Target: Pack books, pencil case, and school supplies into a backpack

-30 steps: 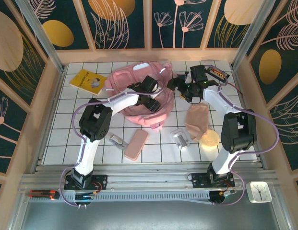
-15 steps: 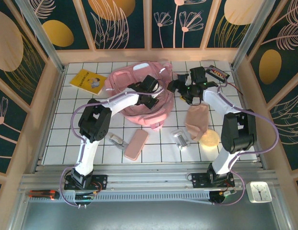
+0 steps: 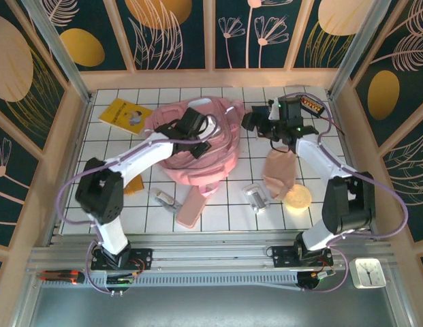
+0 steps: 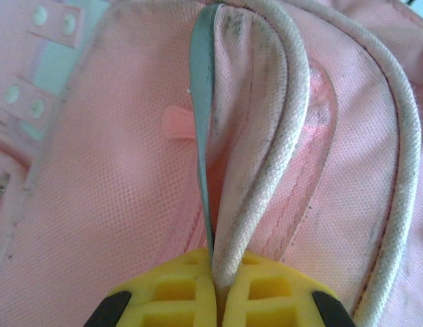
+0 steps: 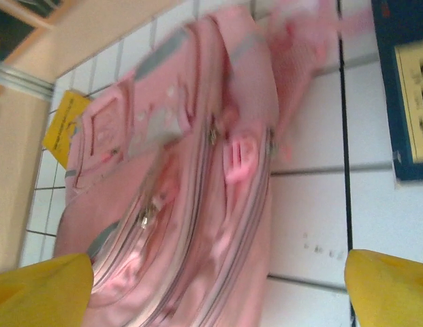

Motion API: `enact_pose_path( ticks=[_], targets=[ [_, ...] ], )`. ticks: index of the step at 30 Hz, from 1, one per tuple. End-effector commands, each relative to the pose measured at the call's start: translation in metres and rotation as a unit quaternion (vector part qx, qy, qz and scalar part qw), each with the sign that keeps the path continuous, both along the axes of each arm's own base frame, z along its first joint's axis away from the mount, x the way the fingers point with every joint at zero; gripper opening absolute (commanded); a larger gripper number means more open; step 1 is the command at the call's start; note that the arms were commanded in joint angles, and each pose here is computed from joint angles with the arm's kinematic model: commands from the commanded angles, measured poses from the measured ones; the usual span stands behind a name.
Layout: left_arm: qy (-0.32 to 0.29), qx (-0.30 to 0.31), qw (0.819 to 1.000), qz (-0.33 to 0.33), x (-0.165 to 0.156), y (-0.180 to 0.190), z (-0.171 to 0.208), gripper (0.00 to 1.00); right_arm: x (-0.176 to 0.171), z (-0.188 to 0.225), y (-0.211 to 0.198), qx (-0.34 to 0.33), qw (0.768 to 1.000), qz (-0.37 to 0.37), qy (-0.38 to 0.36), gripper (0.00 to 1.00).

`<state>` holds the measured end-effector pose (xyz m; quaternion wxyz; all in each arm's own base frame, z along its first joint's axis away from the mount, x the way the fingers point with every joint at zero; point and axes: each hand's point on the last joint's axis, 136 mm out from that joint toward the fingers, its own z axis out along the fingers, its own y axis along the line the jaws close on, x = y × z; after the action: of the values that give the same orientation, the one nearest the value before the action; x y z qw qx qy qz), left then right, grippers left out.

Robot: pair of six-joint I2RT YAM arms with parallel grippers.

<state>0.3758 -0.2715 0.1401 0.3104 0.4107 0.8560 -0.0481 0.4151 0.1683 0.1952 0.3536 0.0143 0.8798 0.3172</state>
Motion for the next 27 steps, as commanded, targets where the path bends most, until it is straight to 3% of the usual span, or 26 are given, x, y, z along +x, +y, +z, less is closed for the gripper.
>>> enact_pose_path(
  ticks=[1,4,6,9,15,27],
  targets=[
    [-0.149,-0.024,0.988,-0.010,0.016,0.020,0.069,0.00,-0.004,0.047,0.008,-0.047,0.972,0.085,-0.213,0.94],
    [-0.227,-0.083,0.970,-0.035,0.010,0.032,0.112,0.00,-0.028,0.044,0.024,-0.064,0.932,0.202,-0.293,0.84],
    [-0.218,-0.140,0.964,-0.055,0.008,0.040,0.133,0.00,-0.035,0.029,0.031,-0.075,0.919,0.257,-0.291,0.80],
    [-0.203,-0.155,0.964,-0.074,0.005,0.052,0.142,0.00,-0.052,0.006,0.044,-0.070,0.894,0.336,-0.288,0.75],
    [-0.190,-0.154,0.966,-0.087,-0.010,0.057,0.124,0.00,-0.063,-0.020,0.066,-0.052,0.876,0.379,-0.294,0.68],
    [-0.194,-0.159,0.965,-0.074,-0.016,0.065,0.125,0.00,-0.043,-0.056,0.082,-0.060,0.862,0.392,-0.315,0.68]
  ],
)
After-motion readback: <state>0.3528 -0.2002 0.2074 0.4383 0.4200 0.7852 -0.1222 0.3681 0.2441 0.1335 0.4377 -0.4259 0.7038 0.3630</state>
